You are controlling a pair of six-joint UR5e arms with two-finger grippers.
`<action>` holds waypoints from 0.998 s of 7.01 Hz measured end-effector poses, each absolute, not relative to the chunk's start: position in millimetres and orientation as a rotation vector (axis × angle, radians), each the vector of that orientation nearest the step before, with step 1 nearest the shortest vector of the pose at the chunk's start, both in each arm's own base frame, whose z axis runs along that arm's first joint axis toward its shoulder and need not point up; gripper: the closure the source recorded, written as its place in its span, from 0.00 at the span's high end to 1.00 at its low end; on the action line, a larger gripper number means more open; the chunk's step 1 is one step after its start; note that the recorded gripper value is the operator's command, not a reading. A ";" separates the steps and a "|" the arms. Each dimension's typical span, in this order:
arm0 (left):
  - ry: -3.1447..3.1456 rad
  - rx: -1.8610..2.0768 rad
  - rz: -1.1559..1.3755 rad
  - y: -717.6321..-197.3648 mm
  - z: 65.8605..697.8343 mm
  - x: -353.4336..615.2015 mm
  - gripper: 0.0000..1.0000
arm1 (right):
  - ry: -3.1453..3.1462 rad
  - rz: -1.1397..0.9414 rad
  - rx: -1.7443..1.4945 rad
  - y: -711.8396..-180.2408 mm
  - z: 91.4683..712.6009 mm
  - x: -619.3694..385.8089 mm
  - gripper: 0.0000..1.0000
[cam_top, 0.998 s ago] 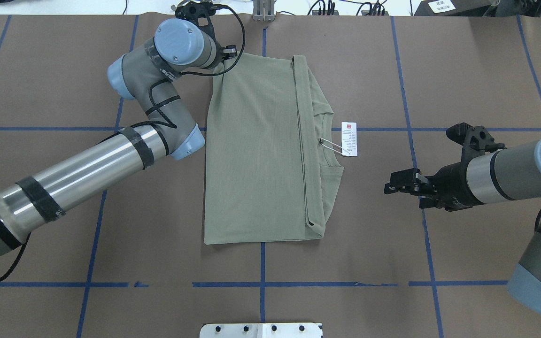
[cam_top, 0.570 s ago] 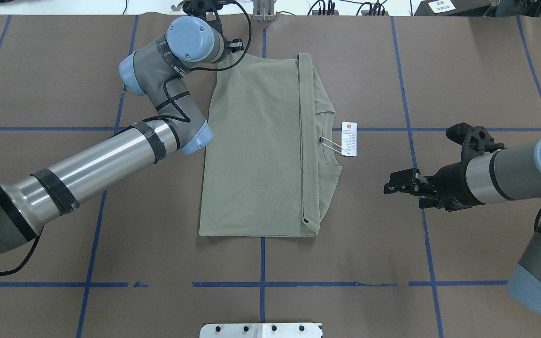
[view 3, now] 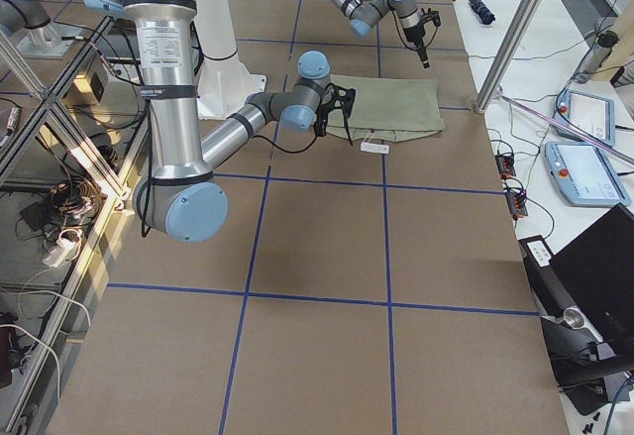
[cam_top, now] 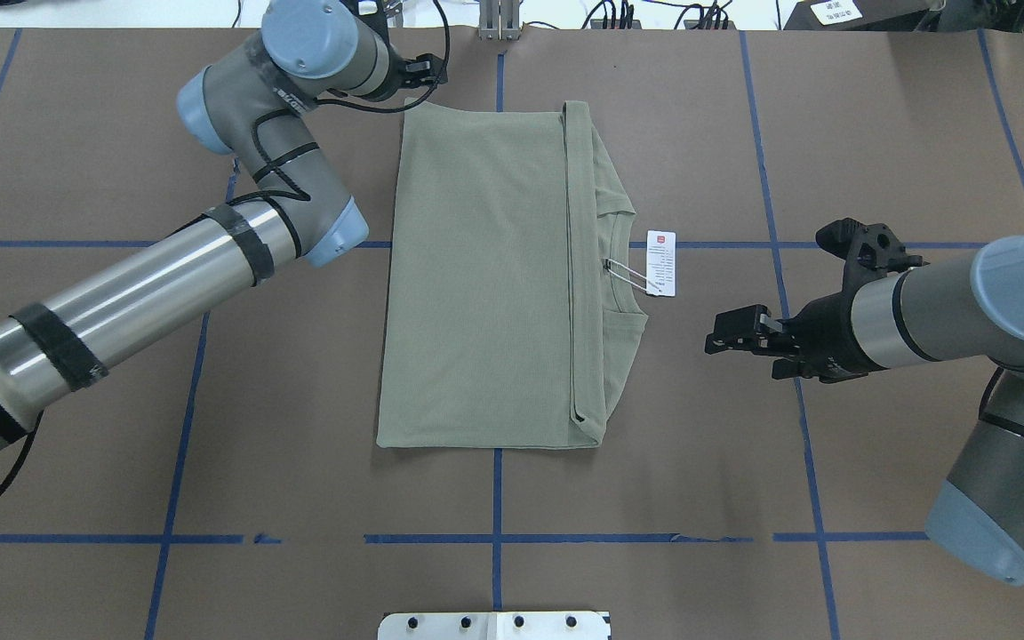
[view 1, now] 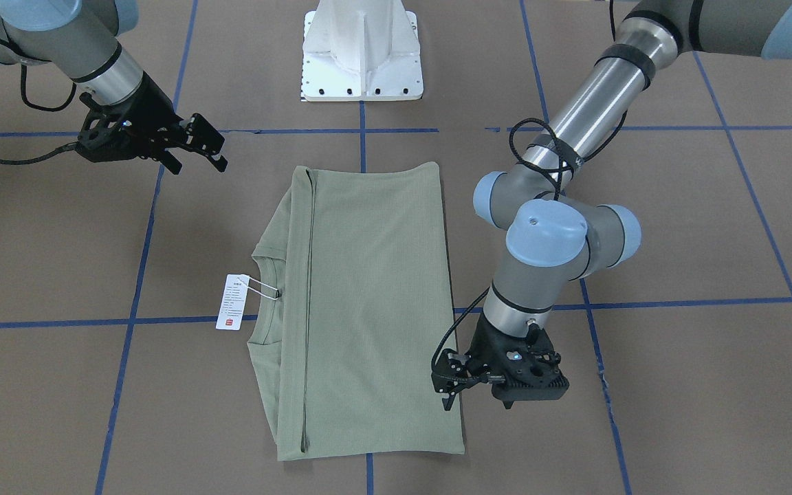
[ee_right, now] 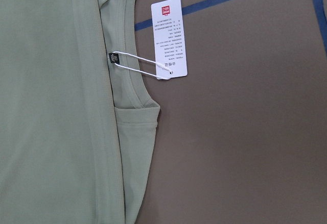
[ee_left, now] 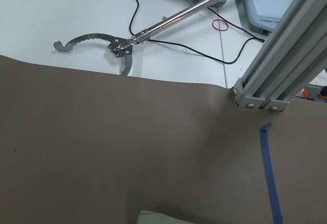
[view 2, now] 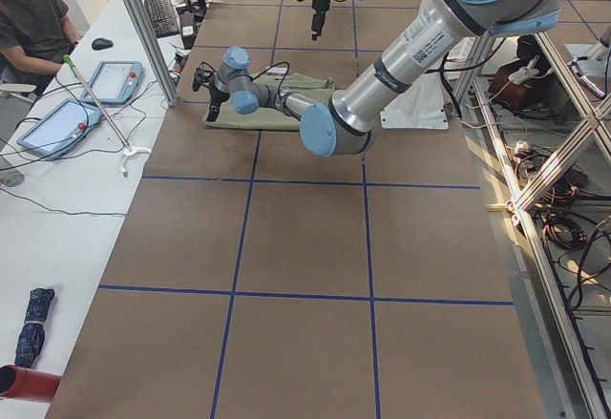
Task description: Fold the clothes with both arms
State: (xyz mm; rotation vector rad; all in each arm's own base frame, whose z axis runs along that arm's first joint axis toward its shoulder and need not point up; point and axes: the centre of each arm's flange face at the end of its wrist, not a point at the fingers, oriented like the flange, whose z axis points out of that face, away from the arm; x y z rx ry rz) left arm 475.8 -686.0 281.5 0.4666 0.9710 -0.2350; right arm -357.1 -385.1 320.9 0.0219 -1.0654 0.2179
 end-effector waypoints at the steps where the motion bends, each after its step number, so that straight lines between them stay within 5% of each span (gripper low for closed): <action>1: 0.971 0.451 -0.212 -665.1 295.4 458.1 1.00 | -1.013 0.183 0.026 -393.6 294.5 -379.0 1.00; 4: 0.942 0.457 -0.135 -589.5 313.2 396.1 1.00 | -0.808 0.062 0.052 -375.8 239.1 -480.0 1.00; 7: 0.924 0.470 -0.081 -567.6 325.6 379.7 1.00 | -0.697 -0.027 0.055 -357.9 222.8 -555.4 1.00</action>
